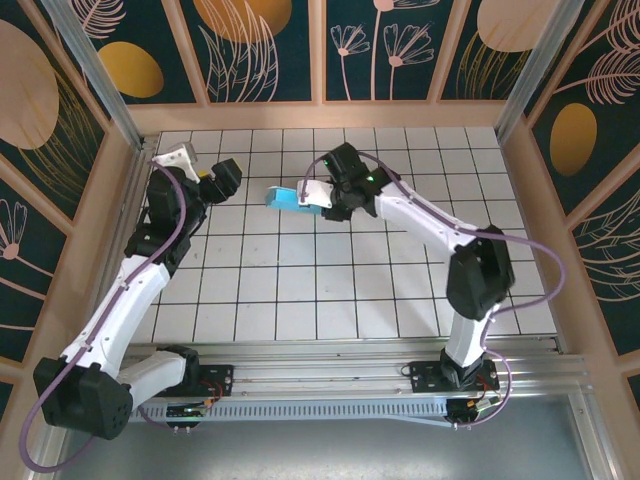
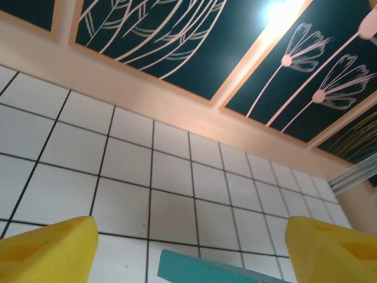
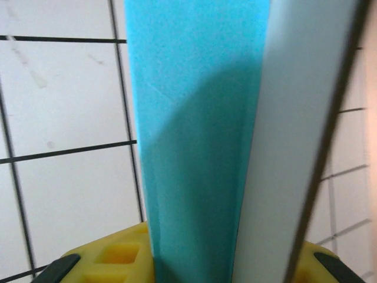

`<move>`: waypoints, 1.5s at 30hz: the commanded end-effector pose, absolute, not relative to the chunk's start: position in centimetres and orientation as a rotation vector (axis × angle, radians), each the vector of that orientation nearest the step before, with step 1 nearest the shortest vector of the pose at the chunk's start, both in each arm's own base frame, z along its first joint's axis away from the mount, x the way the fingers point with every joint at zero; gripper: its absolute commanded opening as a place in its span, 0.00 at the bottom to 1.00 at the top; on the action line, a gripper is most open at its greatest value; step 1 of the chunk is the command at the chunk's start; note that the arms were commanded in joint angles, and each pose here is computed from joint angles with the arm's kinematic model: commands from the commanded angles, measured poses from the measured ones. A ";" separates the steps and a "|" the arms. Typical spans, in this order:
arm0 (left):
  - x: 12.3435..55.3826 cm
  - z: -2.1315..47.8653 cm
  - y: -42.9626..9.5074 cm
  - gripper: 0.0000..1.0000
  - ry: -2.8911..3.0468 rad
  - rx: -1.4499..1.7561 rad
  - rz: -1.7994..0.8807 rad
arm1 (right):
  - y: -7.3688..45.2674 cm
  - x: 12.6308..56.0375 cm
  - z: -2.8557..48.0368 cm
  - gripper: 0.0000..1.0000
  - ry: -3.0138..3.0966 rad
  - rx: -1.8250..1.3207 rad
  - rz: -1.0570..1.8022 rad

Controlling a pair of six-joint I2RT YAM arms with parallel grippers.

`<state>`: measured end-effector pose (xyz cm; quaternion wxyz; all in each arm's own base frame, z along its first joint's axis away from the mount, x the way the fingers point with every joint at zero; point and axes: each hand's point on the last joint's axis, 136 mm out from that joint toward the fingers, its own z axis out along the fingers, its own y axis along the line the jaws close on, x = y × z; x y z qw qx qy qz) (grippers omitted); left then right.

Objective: Fold the paper box

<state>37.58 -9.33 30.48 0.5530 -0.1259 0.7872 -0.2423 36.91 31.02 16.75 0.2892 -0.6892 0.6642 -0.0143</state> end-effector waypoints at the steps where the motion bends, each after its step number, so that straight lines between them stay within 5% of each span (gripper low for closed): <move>1: 37.6 28.8 -9.2 0.83 1.906 -0.279 -0.539 | 30.5 32.3 13.1 0.29 1.997 -2.035 0.172; 6: 37.6 27.1 -10.2 0.84 1.938 -0.283 -0.614 | 31.7 33.7 11.4 0.31 2.048 -2.058 0.173; 10: 37.7 25.7 -10.5 0.84 1.969 -0.269 -0.615 | 32.3 34.5 11.5 0.49 2.026 -2.040 0.154; 19: 38.1 23.0 -9.8 0.84 2.046 -0.168 -0.461 | 33.2 35.5 14.3 0.61 1.931 -1.951 0.173; 45: 37.8 21.9 -11.0 0.83 2.143 -0.021 -0.454 | 33.2 39.0 16.1 0.62 1.941 -1.760 0.323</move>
